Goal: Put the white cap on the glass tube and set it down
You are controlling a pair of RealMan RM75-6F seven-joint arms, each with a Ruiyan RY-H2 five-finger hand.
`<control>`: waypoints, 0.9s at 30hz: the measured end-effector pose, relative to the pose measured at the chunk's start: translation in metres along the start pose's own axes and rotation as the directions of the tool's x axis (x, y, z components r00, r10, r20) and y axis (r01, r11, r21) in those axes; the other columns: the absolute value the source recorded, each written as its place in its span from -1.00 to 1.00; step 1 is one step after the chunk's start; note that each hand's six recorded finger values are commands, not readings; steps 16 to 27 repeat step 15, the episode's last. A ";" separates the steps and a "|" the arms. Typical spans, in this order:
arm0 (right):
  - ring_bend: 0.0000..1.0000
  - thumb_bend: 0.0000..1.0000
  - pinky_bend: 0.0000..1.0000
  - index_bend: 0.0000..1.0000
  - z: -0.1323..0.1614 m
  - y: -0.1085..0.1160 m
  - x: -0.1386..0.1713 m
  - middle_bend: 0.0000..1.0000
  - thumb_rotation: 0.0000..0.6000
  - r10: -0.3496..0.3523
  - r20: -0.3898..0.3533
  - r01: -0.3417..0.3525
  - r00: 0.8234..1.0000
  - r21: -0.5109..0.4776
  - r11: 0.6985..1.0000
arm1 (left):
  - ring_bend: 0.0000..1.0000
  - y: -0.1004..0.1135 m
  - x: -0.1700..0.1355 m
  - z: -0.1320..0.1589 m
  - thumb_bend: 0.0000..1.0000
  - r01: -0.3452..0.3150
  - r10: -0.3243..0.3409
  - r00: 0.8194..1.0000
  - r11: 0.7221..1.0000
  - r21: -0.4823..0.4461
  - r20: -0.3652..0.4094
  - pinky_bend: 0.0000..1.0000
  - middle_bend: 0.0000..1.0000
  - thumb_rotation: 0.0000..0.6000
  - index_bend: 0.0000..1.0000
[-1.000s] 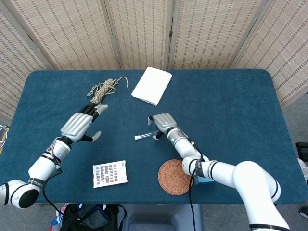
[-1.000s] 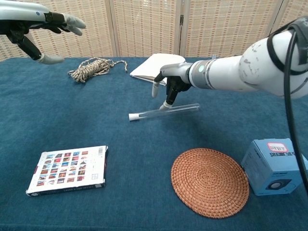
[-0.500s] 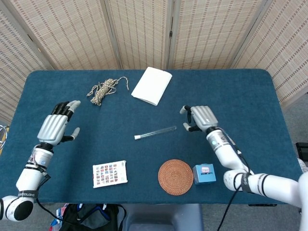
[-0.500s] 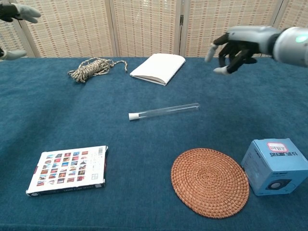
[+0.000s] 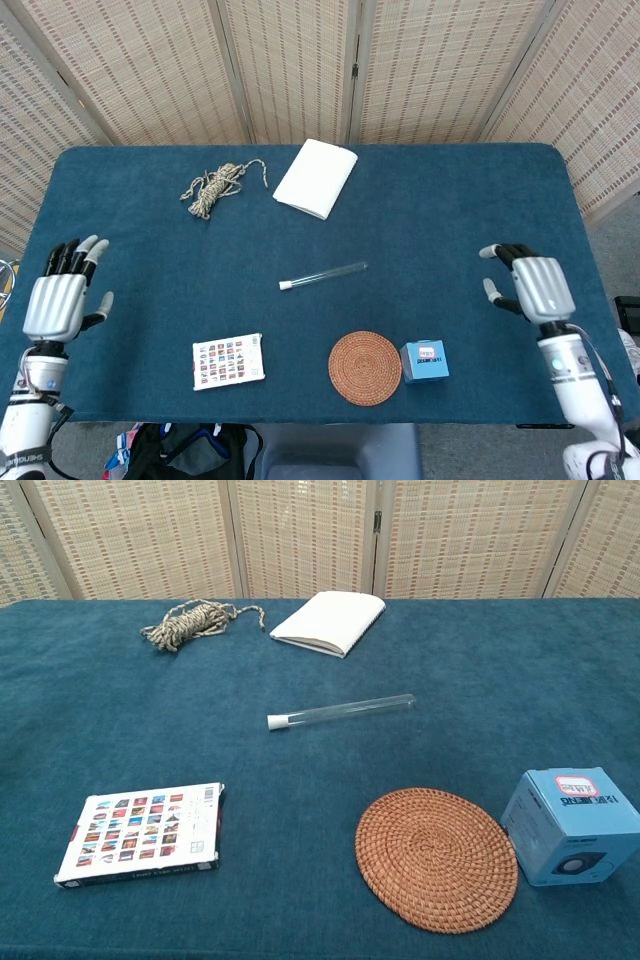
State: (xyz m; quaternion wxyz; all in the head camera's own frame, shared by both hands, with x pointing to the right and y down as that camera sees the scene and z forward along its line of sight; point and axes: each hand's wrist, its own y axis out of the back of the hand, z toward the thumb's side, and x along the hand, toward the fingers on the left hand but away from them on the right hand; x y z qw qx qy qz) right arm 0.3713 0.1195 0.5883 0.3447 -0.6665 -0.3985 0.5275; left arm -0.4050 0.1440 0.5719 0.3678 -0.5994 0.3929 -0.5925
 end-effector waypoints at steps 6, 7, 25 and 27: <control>-0.43 -0.31 -0.08 -0.35 -0.020 0.012 0.049 -0.30 1.00 -0.035 0.055 0.036 0.998 -0.003 0.999 | -1.00 -0.004 -0.028 -0.001 -0.26 -0.033 0.034 0.999 0.999 0.013 -0.025 -1.00 -1.00 1.00 -0.80; -0.43 -0.31 -0.08 -0.35 -0.022 0.013 0.055 -0.30 1.00 -0.036 0.063 0.036 0.997 -0.003 0.999 | -1.00 -0.004 -0.032 -0.001 -0.26 -0.037 0.037 0.999 0.999 0.011 -0.029 -1.00 -1.00 1.00 -0.80; -0.43 -0.32 -0.08 -0.35 -0.028 0.016 0.084 -0.30 1.00 -0.026 0.091 0.027 0.996 -0.012 1.000 | -1.00 -0.003 -0.051 0.003 -0.26 -0.037 0.038 0.999 0.999 0.018 -0.022 -1.00 -1.00 1.00 -0.80; -0.43 -0.32 -0.08 -0.35 -0.028 0.016 0.084 -0.30 1.00 -0.026 0.091 0.027 0.996 -0.012 1.000 | -1.00 -0.003 -0.051 0.003 -0.26 -0.037 0.038 0.999 0.999 0.018 -0.022 -1.00 -1.00 1.00 -0.80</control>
